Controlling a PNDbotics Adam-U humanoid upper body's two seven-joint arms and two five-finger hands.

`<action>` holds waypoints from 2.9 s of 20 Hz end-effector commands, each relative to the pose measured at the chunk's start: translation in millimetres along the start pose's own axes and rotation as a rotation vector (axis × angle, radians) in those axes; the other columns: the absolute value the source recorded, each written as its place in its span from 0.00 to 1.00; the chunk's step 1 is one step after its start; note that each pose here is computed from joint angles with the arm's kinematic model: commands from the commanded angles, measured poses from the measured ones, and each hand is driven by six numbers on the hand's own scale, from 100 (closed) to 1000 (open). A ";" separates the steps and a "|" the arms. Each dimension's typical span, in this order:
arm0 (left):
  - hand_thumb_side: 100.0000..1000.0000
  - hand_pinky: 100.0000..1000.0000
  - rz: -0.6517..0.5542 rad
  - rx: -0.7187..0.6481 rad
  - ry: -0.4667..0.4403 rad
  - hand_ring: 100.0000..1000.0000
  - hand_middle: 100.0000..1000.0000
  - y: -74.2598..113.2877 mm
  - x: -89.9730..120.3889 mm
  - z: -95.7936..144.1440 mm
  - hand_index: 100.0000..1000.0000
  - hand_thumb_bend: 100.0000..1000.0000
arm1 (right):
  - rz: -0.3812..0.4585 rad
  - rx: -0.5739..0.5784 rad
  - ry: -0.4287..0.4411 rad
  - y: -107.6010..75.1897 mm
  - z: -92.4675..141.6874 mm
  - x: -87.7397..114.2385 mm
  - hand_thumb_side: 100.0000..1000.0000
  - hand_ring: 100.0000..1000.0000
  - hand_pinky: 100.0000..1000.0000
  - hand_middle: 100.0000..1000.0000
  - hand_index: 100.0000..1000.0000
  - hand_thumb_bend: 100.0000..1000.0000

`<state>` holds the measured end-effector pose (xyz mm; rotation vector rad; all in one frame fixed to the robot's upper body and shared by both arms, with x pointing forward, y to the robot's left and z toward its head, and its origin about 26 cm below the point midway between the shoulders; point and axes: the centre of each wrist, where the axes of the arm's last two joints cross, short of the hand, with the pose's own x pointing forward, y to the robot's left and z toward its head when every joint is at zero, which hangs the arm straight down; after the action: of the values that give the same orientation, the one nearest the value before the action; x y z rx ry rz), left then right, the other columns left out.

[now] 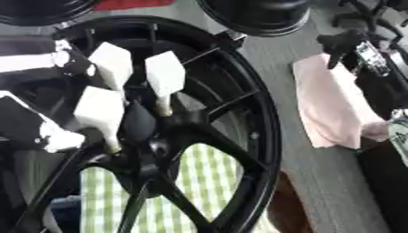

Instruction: Pull the pin out of the wheel hub.

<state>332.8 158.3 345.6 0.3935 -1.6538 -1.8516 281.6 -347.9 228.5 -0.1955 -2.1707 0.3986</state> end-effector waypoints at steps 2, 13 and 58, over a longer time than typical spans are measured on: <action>0.04 0.68 -0.003 0.073 -0.009 0.36 0.31 14.0 6.9 10.4 0.36 0.18 | 0.025 0.004 -0.018 -4.0 -1.8 7.5 0.68 0.91 0.96 0.33 0.62 0.00; 0.00 0.67 0.109 0.243 -0.009 0.30 0.26 35.9 17.2 51.5 0.30 0.24 | 0.022 -0.004 -0.009 -7.0 1.8 6.3 0.66 0.91 0.96 0.33 0.62 0.00; 0.61 0.86 0.488 1.151 0.376 0.61 0.58 -84.9 -84.5 154.7 0.74 0.37 | 0.031 -0.093 -0.011 -18.5 17.2 0.4 0.62 0.91 0.96 0.33 0.62 0.00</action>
<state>287.0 337.2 269.4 0.7020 -2.0566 -0.3206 269.6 -367.7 214.7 -0.2566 -2.1717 0.2866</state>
